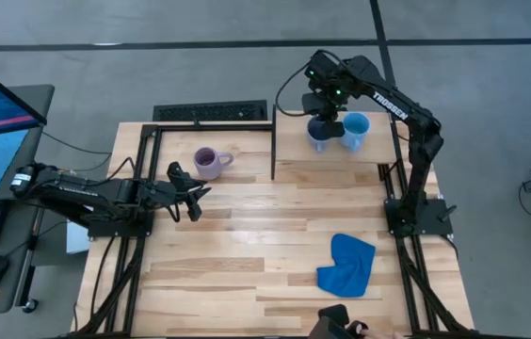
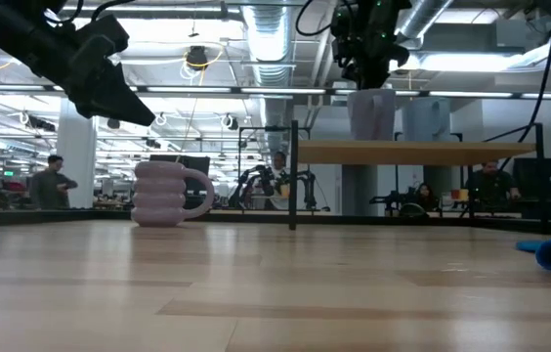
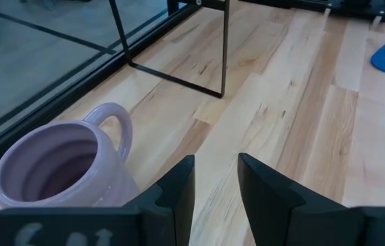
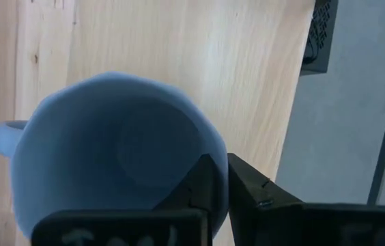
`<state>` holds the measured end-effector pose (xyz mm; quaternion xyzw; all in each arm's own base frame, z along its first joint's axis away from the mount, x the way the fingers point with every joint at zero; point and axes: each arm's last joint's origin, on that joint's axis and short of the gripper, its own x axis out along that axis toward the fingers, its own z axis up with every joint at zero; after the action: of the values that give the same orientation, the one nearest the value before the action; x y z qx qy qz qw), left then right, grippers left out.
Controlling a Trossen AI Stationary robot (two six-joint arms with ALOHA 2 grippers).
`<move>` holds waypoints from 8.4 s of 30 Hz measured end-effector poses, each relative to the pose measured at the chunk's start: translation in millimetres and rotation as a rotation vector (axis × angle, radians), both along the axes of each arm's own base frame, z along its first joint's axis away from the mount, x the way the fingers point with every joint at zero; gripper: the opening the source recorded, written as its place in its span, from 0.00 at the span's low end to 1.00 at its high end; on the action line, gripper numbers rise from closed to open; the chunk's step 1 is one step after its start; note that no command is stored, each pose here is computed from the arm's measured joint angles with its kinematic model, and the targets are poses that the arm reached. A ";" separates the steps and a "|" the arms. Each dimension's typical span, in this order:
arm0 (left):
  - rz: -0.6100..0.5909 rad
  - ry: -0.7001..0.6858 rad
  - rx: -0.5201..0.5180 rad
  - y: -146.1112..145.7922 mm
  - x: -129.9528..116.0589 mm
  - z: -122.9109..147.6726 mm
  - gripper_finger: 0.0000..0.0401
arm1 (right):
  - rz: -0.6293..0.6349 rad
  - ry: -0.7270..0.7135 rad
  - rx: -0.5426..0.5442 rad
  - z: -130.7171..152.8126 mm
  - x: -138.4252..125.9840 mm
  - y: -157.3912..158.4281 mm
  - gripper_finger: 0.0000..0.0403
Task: Stack small to large cups/mugs on shelf
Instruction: Put the blue mug on the shelf, then put the purple mug on the shelf
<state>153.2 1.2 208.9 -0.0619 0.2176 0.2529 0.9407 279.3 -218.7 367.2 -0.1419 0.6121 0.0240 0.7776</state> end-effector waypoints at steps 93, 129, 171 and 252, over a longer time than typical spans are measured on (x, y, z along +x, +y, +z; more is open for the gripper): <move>0.000 0.003 -0.002 -0.1 -0.2 -0.4 0.26 | -0.036 -0.008 -0.109 1.4 10.5 1.3 0.25; 0.000 0.008 -0.002 -0.1 -0.4 -0.8 0.26 | -0.008 -0.033 -0.098 1.8 14.3 4.5 0.25; 0.003 0.018 -0.007 0.0 -1.1 -1.9 0.26 | -0.016 -0.009 -0.117 1.5 13.2 4.2 0.25; -0.004 0.018 -0.003 -0.1 -0.8 -1.6 0.26 | 0.066 -0.863 0.234 -90.0 -133.5 229.7 0.25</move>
<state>152.4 1.1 207.2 -0.0605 0.2265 0.2515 0.9391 145.8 11.0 277.2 -0.0696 0.2199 0.0566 0.9714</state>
